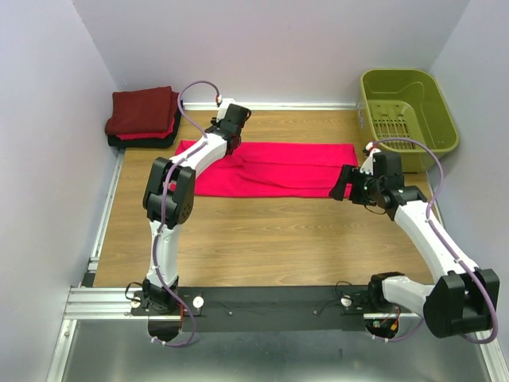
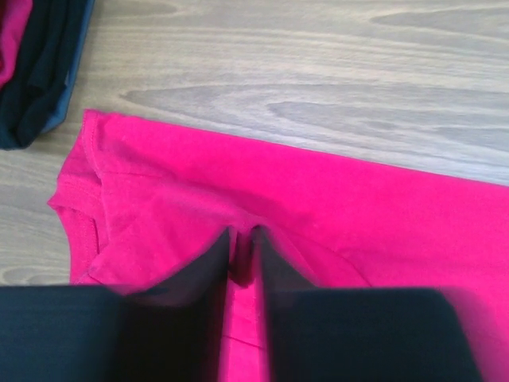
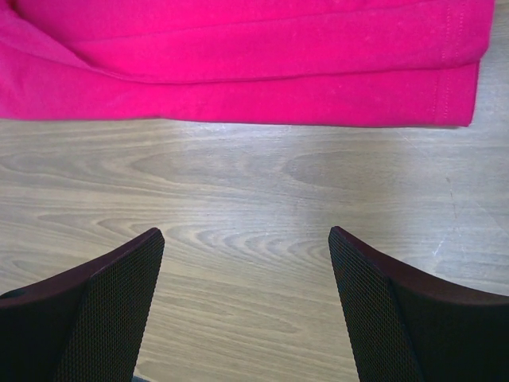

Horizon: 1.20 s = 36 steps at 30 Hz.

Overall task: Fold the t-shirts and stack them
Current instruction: Fold the tshirt

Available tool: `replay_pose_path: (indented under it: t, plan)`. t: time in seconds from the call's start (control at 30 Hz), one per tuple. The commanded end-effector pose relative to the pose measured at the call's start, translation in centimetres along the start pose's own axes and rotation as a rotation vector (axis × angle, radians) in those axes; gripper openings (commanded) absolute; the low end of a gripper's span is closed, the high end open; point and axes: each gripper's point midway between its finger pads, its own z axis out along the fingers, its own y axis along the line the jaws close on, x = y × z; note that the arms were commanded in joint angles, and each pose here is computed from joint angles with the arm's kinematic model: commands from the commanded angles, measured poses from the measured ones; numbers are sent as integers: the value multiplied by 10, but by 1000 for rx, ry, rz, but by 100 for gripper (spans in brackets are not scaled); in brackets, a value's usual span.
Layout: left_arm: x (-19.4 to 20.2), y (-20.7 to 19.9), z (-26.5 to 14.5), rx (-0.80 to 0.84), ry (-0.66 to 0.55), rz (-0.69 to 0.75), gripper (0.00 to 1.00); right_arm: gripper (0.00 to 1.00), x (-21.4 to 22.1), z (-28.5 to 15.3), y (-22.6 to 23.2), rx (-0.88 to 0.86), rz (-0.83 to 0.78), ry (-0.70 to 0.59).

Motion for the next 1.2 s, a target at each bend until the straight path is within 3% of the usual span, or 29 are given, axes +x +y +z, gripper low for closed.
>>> replay_pose_path:
  t: [0.0,0.1,0.2,0.27,0.43,0.5,0.67,1.17]
  plan:
    - [-12,13,10,-48,-24,-67,43,91,-6,2,12,-55,-39,29]
    - [-24,18,-1,-25,-45,-103,70,91,-14,9,18,-66,-56,40]
    - [-40,30,-21,-11,-75,-151,79,91,-21,20,29,-76,-92,48]
    - [-53,39,-42,18,-102,-197,79,91,-19,33,36,-81,-128,71]
    - [-19,82,-60,32,-50,-301,78,91,-26,58,69,-115,-268,96]
    - [22,104,-54,1,12,-302,72,91,-21,79,76,-93,-330,130]
    - [58,134,-43,-38,68,-326,63,91,-24,102,101,-80,-450,132]
    - [133,166,-12,-164,232,-271,57,91,-6,179,118,18,-678,204]
